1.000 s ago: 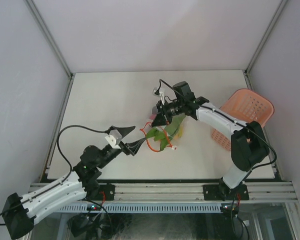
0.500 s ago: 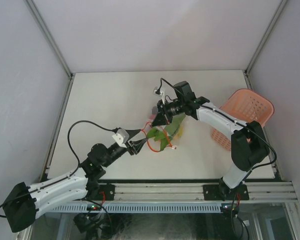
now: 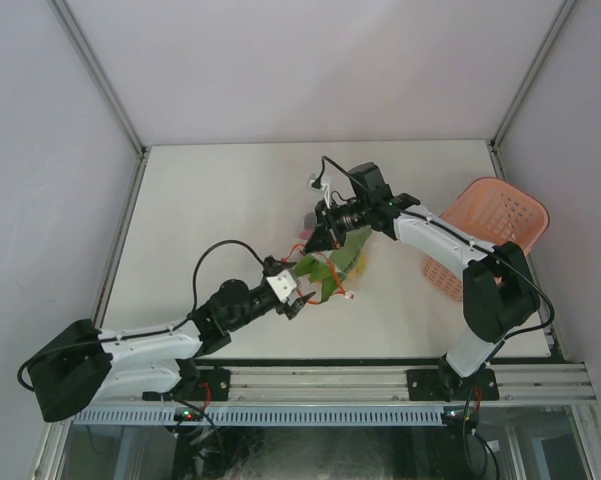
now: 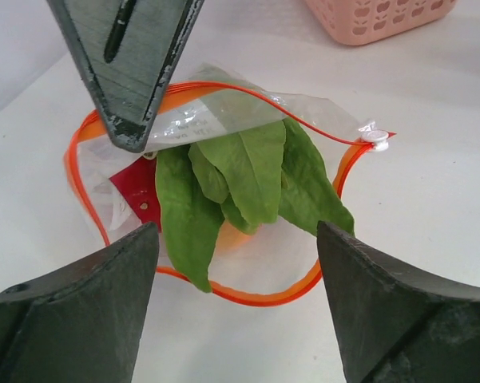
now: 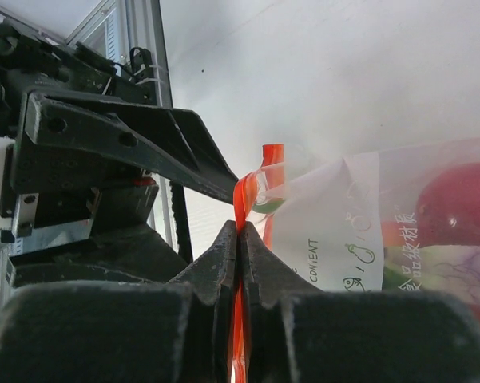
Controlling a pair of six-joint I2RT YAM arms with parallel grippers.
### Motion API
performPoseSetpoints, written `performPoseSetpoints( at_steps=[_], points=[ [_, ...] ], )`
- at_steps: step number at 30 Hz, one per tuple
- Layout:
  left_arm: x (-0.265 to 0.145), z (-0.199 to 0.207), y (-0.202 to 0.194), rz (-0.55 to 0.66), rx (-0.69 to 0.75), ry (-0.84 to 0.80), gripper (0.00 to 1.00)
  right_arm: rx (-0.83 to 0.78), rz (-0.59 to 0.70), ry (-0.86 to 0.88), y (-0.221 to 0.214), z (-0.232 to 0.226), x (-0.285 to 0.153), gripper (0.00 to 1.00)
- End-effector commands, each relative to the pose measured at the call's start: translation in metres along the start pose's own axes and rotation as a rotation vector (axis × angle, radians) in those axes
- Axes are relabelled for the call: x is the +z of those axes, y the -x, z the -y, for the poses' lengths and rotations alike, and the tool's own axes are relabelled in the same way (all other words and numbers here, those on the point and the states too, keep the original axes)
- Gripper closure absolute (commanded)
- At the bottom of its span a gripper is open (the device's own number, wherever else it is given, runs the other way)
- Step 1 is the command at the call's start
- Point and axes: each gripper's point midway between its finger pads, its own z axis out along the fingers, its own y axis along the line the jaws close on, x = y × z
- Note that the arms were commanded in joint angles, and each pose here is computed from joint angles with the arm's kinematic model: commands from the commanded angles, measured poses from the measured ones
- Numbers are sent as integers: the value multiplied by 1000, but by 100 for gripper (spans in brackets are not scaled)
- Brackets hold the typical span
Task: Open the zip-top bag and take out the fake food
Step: Pick up the fake vegetable from the zipper food storage bag.
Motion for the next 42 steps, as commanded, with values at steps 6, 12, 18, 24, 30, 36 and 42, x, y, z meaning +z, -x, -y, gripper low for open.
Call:
performPoseSetpoints(
  at_steps=[6,12,18,24,30,36,42],
  points=[
    [38,-14,46,133,96,107,7,-28,25,20,9,-7,0,100],
    [55,-20,36,106,137,145,2,-10,16,38,6,-8,3,100],
    [73,-16,17,54,132,136,6,-15,20,45,8,-11,2,100],
    [84,-25,6,34,122,202,3,-11,20,55,8,-14,2,100],
    [100,-31,-3,19,131,248,1,-4,13,63,6,-14,4,100],
    [109,-33,-10,10,136,264,16,1,5,72,4,-14,7,100],
    [117,-27,-7,26,124,233,48,1,4,72,3,-14,8,100]
  ],
)
